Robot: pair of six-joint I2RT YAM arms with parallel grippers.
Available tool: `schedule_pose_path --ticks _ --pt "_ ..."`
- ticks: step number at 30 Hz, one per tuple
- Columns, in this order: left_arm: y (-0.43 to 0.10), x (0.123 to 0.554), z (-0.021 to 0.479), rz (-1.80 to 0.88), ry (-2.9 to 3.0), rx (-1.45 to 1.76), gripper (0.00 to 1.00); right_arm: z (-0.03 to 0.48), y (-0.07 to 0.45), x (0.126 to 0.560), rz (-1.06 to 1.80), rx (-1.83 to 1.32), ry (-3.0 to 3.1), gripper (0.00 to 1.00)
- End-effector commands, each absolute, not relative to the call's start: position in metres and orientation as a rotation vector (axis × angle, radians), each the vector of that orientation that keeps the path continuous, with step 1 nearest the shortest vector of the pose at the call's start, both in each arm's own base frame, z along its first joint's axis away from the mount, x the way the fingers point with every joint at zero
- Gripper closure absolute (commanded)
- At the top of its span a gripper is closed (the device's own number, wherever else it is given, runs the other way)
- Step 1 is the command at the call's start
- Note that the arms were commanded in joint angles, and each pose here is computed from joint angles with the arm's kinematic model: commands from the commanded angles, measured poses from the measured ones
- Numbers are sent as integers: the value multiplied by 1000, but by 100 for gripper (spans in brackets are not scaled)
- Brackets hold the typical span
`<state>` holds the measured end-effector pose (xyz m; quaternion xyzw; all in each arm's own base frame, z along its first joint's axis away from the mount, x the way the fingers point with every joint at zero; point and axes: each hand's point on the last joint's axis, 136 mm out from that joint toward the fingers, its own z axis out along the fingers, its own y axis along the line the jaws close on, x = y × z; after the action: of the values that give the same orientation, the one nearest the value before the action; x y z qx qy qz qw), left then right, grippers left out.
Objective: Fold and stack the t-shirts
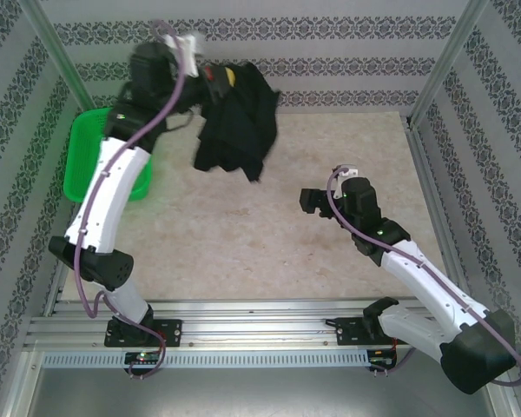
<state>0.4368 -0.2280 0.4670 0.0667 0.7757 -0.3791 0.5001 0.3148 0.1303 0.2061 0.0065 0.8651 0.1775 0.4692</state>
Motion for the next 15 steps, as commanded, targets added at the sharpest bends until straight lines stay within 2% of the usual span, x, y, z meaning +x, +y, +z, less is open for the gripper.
schedule_pose_path --ticks 1,8,12,15 --pt "-244 437 461 -975 1796 80 100 198 122 311 447 55 2140 2" --pt "-267 479 259 -894 2118 -42 100 173 113 319 391 79 2204 2" --pt "-275 499 216 -805 2243 3 100 159 115 319 387 84 2254 2" --pt "-296 502 216 -853 2237 57 100 149 113 316 374 95 2282 2"
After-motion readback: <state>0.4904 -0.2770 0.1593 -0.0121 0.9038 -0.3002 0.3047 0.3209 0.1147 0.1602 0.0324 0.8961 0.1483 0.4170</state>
